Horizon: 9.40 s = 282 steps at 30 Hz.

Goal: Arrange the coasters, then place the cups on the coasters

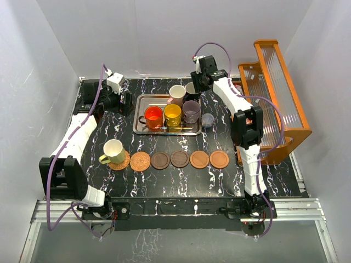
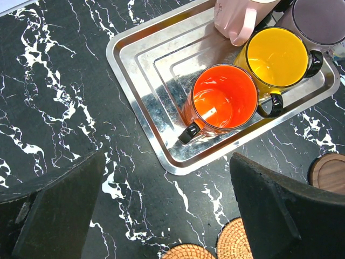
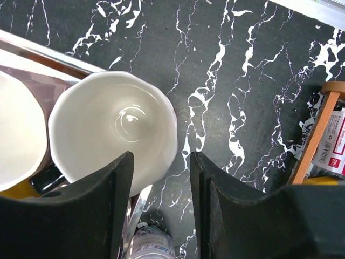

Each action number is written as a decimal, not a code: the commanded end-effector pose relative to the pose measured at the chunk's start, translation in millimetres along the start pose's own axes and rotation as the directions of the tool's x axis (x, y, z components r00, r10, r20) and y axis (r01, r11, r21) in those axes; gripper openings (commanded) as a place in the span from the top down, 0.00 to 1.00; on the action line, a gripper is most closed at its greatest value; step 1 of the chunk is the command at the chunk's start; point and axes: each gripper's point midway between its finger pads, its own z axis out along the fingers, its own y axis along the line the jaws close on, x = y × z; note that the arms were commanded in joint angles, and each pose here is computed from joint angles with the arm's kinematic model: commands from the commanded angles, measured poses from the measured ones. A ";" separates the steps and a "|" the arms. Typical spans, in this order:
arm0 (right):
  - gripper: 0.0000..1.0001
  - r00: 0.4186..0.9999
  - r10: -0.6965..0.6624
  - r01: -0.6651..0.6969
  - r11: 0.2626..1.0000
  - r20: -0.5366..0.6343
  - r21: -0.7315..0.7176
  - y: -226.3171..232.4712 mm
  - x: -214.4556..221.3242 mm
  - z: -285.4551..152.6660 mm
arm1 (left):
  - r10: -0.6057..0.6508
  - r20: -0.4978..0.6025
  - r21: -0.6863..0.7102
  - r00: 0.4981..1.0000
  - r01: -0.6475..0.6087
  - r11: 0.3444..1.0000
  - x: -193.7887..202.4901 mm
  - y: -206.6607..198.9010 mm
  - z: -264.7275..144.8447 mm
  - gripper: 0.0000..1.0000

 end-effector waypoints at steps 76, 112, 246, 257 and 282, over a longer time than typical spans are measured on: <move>1.00 0.839 0.194 -0.234 0.972 0.509 0.014 -51.0 -153.8 -149.6 | 0.040 0.012 0.029 0.999 -0.040 0.999 -23.8 -17.4 3.6 0.01; 1.00 0.775 0.028 -0.066 0.997 0.632 0.037 54.8 -141.2 -247.9 | -0.198 0.100 0.157 0.975 0.182 0.971 -160.8 -149.6 92.8 0.20; 0.02 0.860 -0.087 0.283 0.901 0.503 -0.329 55.1 -29.9 -276.4 | 0.102 -0.436 0.093 0.894 -0.068 0.993 136.4 -106.0 -48.6 1.00; 0.02 0.863 -0.088 0.283 0.900 0.498 -0.331 55.3 -28.2 -274.2 | 0.090 -0.443 0.093 0.892 -0.054 0.994 137.1 -105.9 -49.9 1.00; 0.02 0.860 -0.092 0.287 0.900 0.502 -0.327 54.9 -27.3 -274.3 | 0.112 -0.494 0.099 0.862 -0.072 0.993 152.8 -102.1 -50.5 0.82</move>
